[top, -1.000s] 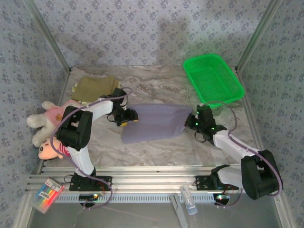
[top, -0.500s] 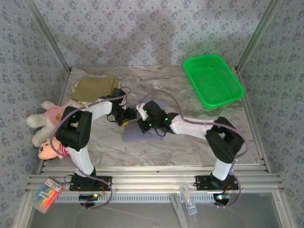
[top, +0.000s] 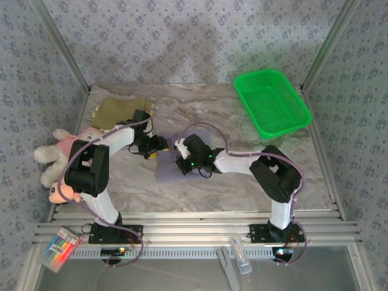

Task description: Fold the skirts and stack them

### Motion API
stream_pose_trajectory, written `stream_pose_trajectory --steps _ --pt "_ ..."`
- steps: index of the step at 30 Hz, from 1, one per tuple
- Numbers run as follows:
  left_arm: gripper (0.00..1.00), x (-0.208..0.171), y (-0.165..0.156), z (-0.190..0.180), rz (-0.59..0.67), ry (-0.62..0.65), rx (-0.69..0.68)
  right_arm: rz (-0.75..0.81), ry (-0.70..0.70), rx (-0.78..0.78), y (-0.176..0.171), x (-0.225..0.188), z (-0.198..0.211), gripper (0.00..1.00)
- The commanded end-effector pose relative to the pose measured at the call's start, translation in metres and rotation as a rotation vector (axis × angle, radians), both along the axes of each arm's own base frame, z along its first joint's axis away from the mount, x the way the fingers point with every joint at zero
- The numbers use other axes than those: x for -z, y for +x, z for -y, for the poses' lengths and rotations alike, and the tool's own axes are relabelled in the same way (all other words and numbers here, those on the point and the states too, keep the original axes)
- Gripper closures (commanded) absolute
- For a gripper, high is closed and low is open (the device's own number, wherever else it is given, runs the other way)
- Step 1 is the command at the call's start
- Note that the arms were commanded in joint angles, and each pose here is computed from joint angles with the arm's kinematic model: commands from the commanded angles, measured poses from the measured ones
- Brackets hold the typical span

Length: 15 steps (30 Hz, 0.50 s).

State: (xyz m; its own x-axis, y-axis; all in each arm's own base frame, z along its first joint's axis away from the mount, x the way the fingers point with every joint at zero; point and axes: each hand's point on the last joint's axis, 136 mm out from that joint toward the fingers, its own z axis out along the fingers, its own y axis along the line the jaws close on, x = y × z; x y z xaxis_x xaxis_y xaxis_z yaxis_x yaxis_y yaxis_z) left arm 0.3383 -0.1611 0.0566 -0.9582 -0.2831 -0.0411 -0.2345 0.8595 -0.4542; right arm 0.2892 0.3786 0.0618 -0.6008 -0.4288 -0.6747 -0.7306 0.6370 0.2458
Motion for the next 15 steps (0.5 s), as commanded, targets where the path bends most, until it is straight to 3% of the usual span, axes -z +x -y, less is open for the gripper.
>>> stream_pose_trajectory --steps 1,5,12,15 --pt "0.42 -0.015 -0.010 -0.011 0.006 0.042 0.008 0.004 0.039 0.047 0.006 -0.010 0.007 1.00" --pt "0.59 0.007 -0.026 -0.011 -0.058 0.033 0.024 0.005 0.054 0.044 0.006 -0.014 0.004 1.00" --pt "0.71 0.035 -0.028 0.012 -0.112 -0.049 0.048 0.024 0.074 0.012 0.008 -0.028 -0.007 1.00" --pt "0.82 0.042 -0.028 0.013 -0.127 -0.033 0.058 0.031 0.095 -0.033 0.003 -0.040 -0.017 1.00"
